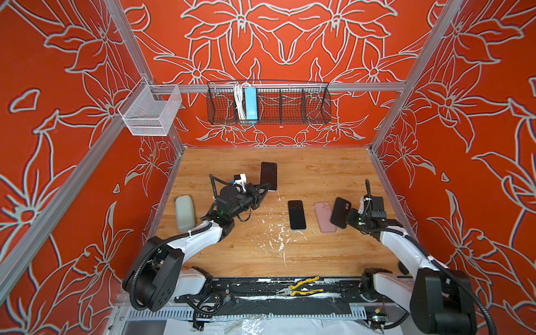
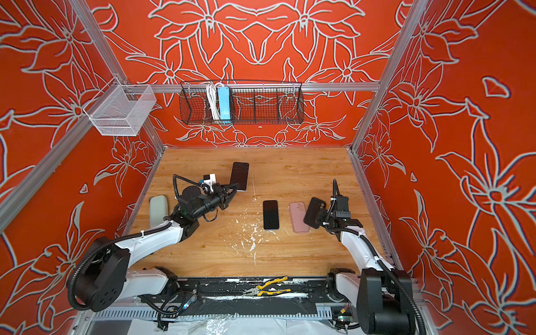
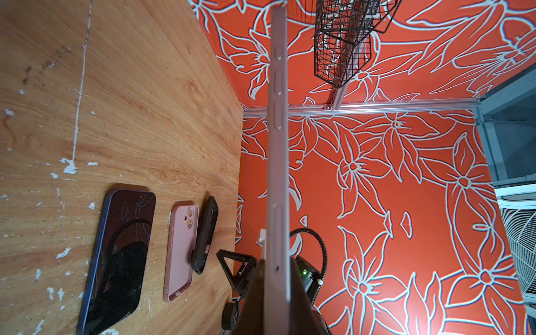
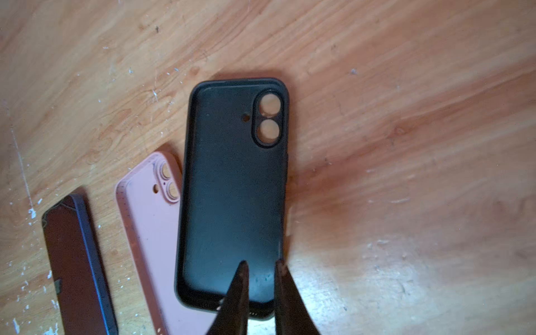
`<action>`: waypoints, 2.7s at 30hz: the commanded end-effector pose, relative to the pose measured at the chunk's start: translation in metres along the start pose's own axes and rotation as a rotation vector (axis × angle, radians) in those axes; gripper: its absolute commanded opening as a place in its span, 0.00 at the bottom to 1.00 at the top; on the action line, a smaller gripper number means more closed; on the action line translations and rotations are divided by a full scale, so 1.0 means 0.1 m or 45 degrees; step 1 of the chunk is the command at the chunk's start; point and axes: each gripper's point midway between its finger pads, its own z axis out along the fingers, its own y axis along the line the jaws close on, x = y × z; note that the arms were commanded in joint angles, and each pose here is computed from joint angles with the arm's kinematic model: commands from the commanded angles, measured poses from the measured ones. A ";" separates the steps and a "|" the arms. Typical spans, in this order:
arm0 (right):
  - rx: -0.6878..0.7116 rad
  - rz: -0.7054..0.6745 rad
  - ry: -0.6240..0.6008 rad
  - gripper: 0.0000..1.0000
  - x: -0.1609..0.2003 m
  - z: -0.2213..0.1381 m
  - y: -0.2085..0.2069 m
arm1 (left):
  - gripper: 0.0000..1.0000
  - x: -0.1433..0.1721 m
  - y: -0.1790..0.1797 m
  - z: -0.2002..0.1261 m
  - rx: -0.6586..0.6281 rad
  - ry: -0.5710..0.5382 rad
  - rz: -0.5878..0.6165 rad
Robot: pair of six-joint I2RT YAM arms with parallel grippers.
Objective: Take the phone out of the phone case
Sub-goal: Place the phone case at the middle-right of the table, then place the phone at the center of the table.
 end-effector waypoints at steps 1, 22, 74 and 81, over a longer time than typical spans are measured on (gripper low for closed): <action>0.072 0.044 -0.005 0.19 0.05 0.02 -0.14 | 0.00 -0.03 -0.25 -0.01 0.121 -0.001 0.052; 0.017 -0.064 -0.018 0.53 -0.13 -0.07 0.57 | 0.00 0.04 0.14 -0.01 0.008 0.030 0.123; -0.202 -0.291 -0.071 0.98 0.06 -0.16 1.38 | 0.09 0.74 1.62 -0.01 -0.229 0.028 0.076; -0.195 -0.298 -0.076 0.98 0.06 -0.16 1.37 | 0.20 0.76 1.74 -0.03 -0.276 0.006 0.016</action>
